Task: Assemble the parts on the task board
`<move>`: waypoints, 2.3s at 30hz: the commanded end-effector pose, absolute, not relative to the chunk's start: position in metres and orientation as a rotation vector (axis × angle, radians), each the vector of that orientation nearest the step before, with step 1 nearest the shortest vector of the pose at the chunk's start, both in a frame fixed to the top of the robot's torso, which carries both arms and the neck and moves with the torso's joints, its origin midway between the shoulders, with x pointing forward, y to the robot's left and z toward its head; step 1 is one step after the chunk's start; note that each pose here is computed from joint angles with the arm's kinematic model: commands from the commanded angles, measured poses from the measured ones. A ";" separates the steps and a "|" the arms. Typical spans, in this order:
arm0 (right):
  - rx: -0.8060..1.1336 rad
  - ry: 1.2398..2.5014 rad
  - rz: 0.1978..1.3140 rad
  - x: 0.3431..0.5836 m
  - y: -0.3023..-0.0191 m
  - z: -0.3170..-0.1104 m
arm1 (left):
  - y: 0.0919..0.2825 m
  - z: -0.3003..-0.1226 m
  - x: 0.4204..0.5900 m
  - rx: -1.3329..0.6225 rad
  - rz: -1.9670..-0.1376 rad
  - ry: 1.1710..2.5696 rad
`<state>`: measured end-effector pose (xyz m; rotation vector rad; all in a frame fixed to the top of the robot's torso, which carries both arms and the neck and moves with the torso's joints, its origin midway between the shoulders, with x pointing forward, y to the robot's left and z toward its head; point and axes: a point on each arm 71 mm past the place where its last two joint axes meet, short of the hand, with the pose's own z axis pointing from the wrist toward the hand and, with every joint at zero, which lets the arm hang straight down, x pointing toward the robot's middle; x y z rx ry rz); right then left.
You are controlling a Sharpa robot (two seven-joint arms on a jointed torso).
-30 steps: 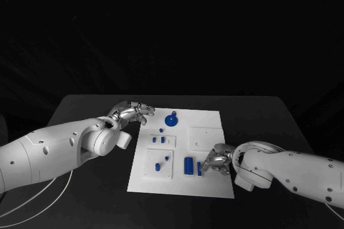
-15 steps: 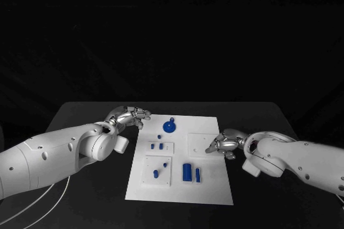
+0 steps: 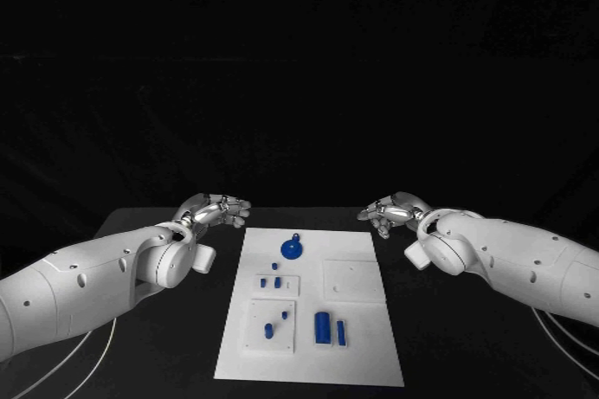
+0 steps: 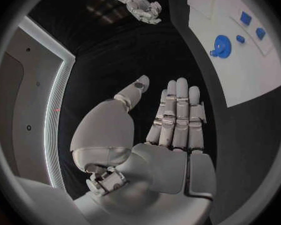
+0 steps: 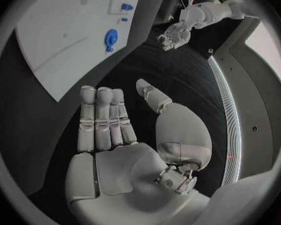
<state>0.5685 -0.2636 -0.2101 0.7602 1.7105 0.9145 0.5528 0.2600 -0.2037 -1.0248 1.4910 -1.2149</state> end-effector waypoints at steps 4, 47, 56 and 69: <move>0.895 1.551 1.141 0.584 -0.260 -0.212 | 0.267 -0.190 0.569 -1.069 -1.278 1.356; 1.165 1.244 1.240 0.487 -0.201 -0.225 | 0.196 -0.225 0.471 -1.201 -1.233 1.226; 1.208 1.218 1.229 0.462 -0.193 -0.224 | 0.192 -0.224 0.462 -1.209 -1.229 1.218; 1.209 1.218 1.229 0.462 -0.192 -0.224 | 0.192 -0.224 0.462 -1.209 -1.229 1.218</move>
